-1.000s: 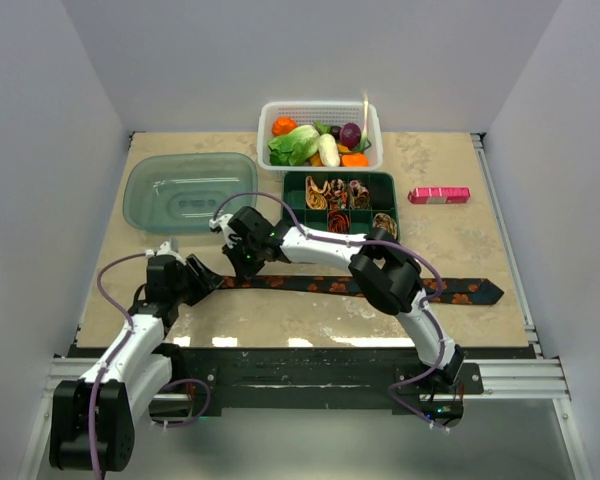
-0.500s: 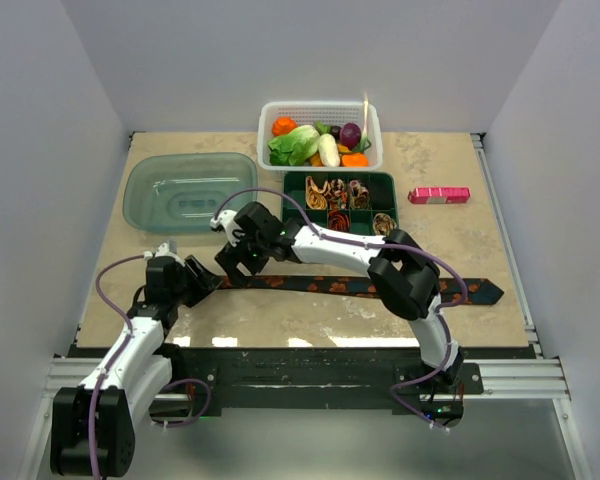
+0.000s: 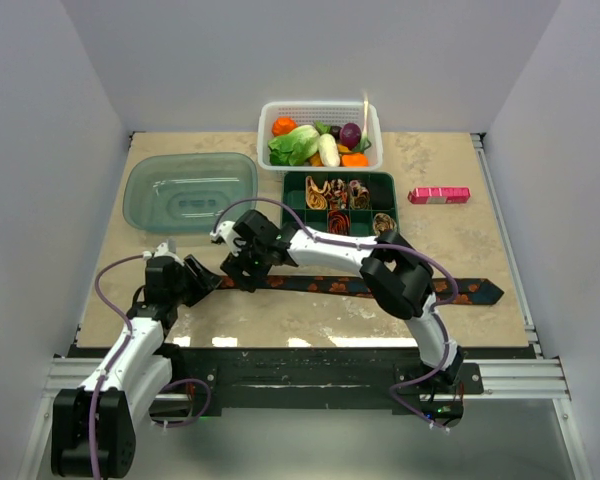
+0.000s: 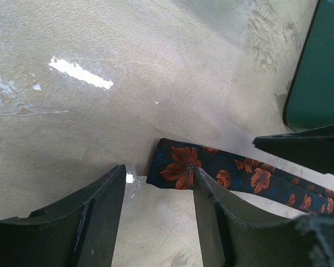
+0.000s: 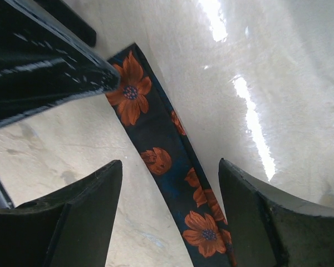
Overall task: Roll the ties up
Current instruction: Flatten out the tie at the center of the board, then roll the tie at the center of the board.
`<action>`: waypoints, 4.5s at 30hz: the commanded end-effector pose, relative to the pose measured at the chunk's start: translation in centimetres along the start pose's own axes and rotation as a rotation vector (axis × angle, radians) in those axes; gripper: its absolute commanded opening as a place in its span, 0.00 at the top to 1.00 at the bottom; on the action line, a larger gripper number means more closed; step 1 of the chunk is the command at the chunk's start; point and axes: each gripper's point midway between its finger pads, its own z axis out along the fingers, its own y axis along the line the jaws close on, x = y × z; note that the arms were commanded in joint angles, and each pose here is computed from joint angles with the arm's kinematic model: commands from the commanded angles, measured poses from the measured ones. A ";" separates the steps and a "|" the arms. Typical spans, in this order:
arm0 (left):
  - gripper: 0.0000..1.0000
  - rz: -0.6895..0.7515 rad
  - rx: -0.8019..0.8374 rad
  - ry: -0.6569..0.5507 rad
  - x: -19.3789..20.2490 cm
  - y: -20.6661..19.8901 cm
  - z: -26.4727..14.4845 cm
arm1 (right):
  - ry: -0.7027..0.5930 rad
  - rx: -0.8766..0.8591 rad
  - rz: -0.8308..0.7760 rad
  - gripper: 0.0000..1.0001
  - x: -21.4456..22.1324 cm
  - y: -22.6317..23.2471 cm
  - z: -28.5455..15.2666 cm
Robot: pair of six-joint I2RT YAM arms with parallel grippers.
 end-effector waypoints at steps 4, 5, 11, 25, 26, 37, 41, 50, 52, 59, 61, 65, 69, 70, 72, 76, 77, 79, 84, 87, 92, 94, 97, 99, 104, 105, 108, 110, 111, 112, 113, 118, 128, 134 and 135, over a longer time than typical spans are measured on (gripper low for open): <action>0.44 0.020 0.039 -0.056 -2.1 -1.5 -0.4 | 0.082 -0.009 -0.032 0.28 2.4 0.9 1.6; 0.44 0.019 0.039 -0.057 -2.2 -1.5 -0.4 | 0.086 -0.001 -0.032 0.28 2.5 0.9 1.6; 0.44 0.018 0.042 -0.062 -2.4 -1.7 -0.4 | 0.104 0.024 -0.030 0.39 3.1 0.5 2.1; 0.46 0.039 0.074 -0.040 -1.8 -1.8 0.0 | 0.079 0.034 -0.031 0.47 2.1 0.5 0.9; 0.47 0.038 0.083 -0.037 -1.7 -1.9 0.0 | 0.050 0.034 -0.029 0.44 1.1 0.7 0.1; 0.51 0.011 0.067 -0.019 -0.9 -1.4 -0.2 | -0.105 0.019 -0.006 0.18 -4.4 1.6 -2.9; 0.53 0.004 0.042 -0.017 -0.8 -0.9 0.0 | -0.138 -0.014 0.015 0.21 -5.3 2.2 -3.3; 0.57 -0.009 0.079 0.017 0.2 -1.0 0.6 | -0.191 -0.057 0.064 0.39 -6.8 2.8 -3.3; 0.57 -0.012 0.085 0.010 0.1 -1.1 0.6 | -0.198 -0.071 0.076 0.48 -7.0 3.0 -3.1; 0.73 -0.018 0.105 0.000 0.1 -1.3 0.7 | -0.172 -0.089 0.102 0.84 -6.2 3.0 -0.9; 0.79 -0.010 0.108 -0.008 -0.2 -1.4 0.6 | -0.157 -0.082 0.109 0.88 -5.7 2.8 -0.1; 0.88 0.010 0.110 -0.028 -0.8 -1.7 0.4 | -0.132 -0.076 0.112 0.92 -4.9 2.6 1.1; 0.93 0.033 0.108 -0.041 -1.4 -2.0 0.1 | -0.125 -0.063 0.119 0.95 -4.5 2.3 1.5; 0.94 0.037 0.107 -0.040 -1.4 -2.1 0.1 | -0.131 -0.063 0.118 0.97 -4.7 2.3 1.4; 0.99 0.053 0.111 -0.058 -2.0 -2.4 -0.1 | -0.134 -0.060 0.119 0.99 -4.7 2.2 1.4; 1.00 0.060 0.092 -0.057 -2.2 -2.3 -0.6 | -0.152 -0.057 0.123 1.00 -5.0 2.2 1.2; 1.00 0.060 0.091 -0.062 -2.3 -2.4 -0.6 | -0.152 -0.058 0.122 1.00 -4.9 2.3 1.3; 1.00 0.063 0.092 -0.067 -2.6 -2.6 -0.8 | -0.151 -0.054 0.130 1.00 -4.9 2.1 1.4; 1.00 0.073 0.112 -0.071 -2.9 -3.2 -1.1 | -0.157 -0.031 0.142 1.00 -4.8 1.7 1.8; 1.00 0.078 0.121 -0.068 -2.9 -3.5 -1.3 | -0.161 -0.006 0.158 1.00 -4.7 1.1 2.3; 1.00 0.080 0.124 -0.095 -3.6 -3.8 -1.8 | -0.159 -0.004 0.167 1.00 -4.7 0.6 2.5; 1.00 0.081 0.128 -0.107 -3.9 -4.1 -2.0 | -0.162 -0.004 0.172 1.00 -4.7 0.7 2.5; 1.00 0.085 0.125 -0.119 -4.2 -4.2 -2.3 | -0.163 -0.012 0.176 1.00 -4.6 0.8 2.6; 1.00 0.083 0.121 -0.119 -4.2 -4.2 -2.3 | -0.163 -0.022 0.180 1.00 -4.6 1.0 2.7; 1.00 0.085 0.132 -0.131 -4.4 -4.4 -2.5 | -0.164 -0.047 0.188 1.00 -4.6 1.4 2.9; 1.00 0.085 0.134 -0.129 -4.3 -4.4 -2.5 | -0.159 -0.052 0.190 1.00 -4.4 1.5 3.2; 1.00 0.085 0.135 -0.145 -4.5 -4.5 -2.7 | -0.151 -0.069 0.194 1.00 -4.3 1.7 3.5; 1.00 0.082 0.132 -0.169 -5.0 -4.5 -3.0 | -0.150 -0.070 0.198 1.00 -4.2 1.8 3.5; 1.00 0.085 0.137 -0.173 -5.0 -4.6 -3.1 | -0.152 -0.074 0.198 1.00 -4.3 1.8 3.4; 1.00 0.084 0.139 -0.175 -5.0 -4.6 -3.2 | -0.157 -0.074 0.199 1.00 -4.4 1.8 3.3; 1.00 0.083 0.146 -0.174 -5.0 -4.8 -3.2 | -0.158 -0.076 0.198 1.00 -4.4 1.8 3.2; 1.00 0.085 0.178 -0.166 -4.8 -5.2 -3.1 | -0.159 -0.104 0.217 1.00 -4.4 2.3 3.7; 1.00 0.095 0.245 -0.139 -4.1 -6.1 -3.0 | -0.229 -0.184 0.319 1.00 -5.6 3.6 4.3; 1.00 0.100 0.265 -0.133 -3.9 -6.3 -2.9 | -0.200 -0.188 0.385 1.00 -4.3 3.4 6.0; 1.00 0.097 0.262 -0.130 -3.8 -6.2 -2.9 | -0.196 -0.188 0.399 1.00 -4.0 3.3 6.2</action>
